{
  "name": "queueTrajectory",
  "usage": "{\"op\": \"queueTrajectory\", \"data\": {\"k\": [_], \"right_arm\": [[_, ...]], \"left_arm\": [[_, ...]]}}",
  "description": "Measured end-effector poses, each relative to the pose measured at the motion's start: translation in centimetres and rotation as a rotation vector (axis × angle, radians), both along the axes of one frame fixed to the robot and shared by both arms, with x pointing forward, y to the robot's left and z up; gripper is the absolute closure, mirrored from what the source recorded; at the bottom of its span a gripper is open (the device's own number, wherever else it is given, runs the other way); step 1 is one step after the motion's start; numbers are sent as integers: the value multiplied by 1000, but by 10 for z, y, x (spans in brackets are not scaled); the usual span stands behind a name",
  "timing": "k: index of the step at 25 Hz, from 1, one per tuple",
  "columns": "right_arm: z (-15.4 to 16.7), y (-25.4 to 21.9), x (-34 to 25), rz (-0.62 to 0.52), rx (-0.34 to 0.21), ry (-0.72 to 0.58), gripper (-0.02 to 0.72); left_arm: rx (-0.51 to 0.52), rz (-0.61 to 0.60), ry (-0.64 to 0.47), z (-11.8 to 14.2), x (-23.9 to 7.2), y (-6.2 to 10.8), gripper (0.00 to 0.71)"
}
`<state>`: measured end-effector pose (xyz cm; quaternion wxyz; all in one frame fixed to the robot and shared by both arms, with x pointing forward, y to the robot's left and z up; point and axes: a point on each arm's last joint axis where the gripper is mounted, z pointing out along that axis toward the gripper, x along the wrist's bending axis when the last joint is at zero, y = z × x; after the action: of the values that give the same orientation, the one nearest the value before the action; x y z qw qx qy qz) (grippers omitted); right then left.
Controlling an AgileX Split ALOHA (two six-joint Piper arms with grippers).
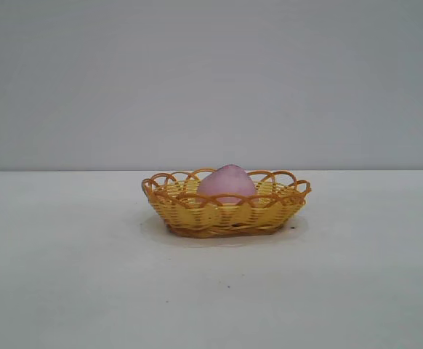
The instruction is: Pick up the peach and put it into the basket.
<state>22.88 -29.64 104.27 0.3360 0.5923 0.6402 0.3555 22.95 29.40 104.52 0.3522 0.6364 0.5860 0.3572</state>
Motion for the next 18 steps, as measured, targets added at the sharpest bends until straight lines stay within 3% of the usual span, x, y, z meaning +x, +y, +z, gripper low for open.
{"op": "queueTrajectory", "data": {"k": [18], "right_arm": [[0,0,0,0,0,0,289]], "left_arm": [[0,-11,0,0,0,0,247]]}}
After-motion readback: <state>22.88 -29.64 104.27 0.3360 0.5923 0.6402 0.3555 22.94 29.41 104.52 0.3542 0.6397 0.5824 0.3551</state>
